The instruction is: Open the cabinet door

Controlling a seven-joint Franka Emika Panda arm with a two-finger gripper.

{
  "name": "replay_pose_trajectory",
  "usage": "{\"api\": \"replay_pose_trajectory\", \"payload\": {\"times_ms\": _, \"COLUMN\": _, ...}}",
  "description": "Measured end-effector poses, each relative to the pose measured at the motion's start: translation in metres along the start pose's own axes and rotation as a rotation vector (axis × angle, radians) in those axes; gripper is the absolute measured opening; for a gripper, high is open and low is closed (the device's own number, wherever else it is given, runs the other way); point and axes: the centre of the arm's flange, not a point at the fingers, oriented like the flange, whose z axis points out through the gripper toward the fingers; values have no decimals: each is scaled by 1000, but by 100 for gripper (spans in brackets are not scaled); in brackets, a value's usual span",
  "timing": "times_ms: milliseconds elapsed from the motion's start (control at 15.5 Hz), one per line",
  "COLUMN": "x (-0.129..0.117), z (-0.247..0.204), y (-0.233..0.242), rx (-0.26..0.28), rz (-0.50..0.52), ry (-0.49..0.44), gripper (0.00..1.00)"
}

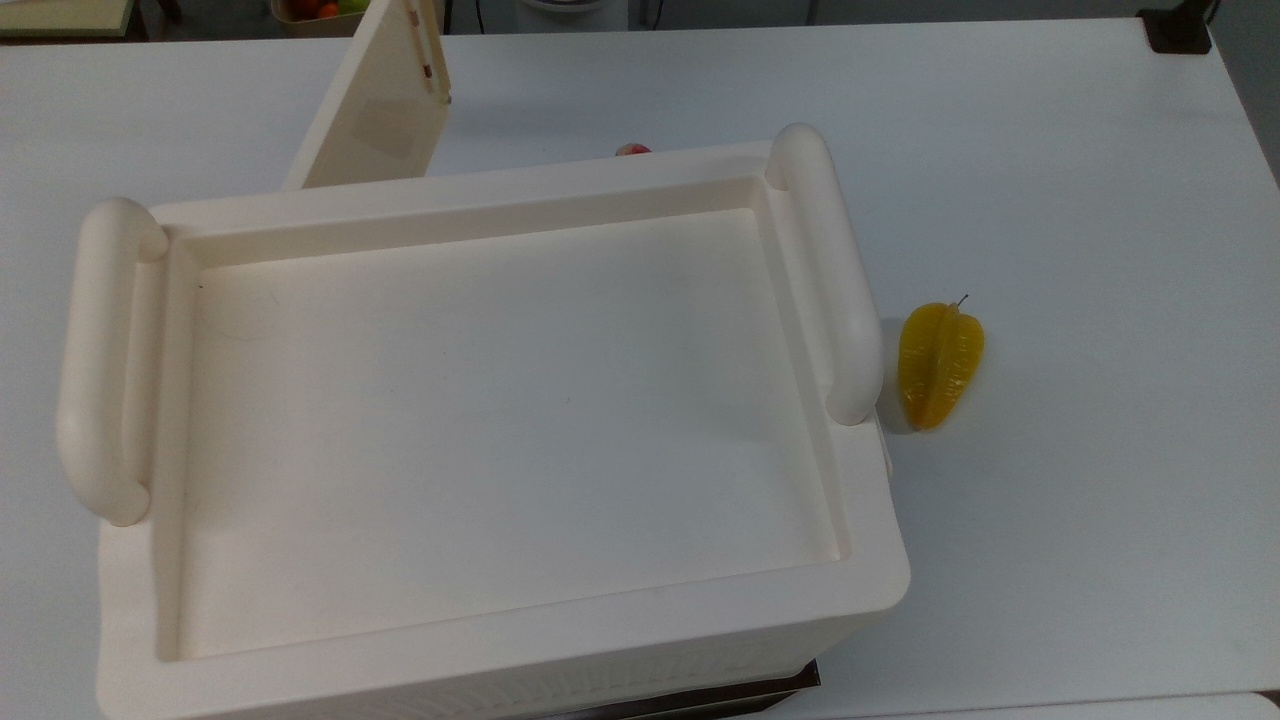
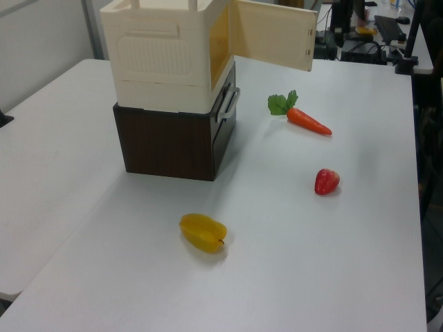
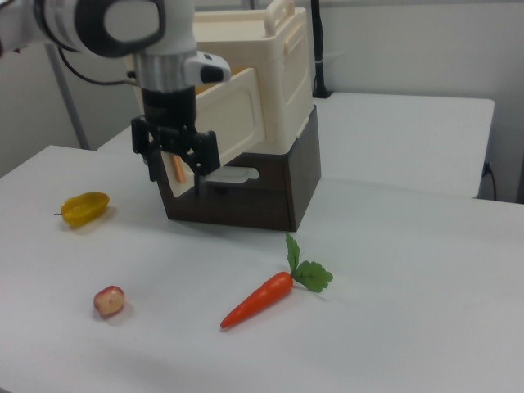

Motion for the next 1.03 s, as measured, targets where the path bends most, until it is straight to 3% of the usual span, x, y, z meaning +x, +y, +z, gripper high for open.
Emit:
{"api": "replay_pose_trajectory", "payload": {"times_ms": 193, "x": -17, "z": -18, "y": -21, "rx": -41, "rz": 58, "ry": -7, "gripper": 100}}
{"api": "replay_pose_trajectory", "payload": {"times_ms": 580, "x": -11, "z": -10, "y": -92, "rx": -64, "rz": -1, "ry": -21, "gripper": 100}}
{"api": "replay_pose_trajectory", "payload": {"times_ms": 1032, "x": -12, "z": -13, "y": -82, "rx": -61, "rz": 4, "ry": -10, "gripper": 100}}
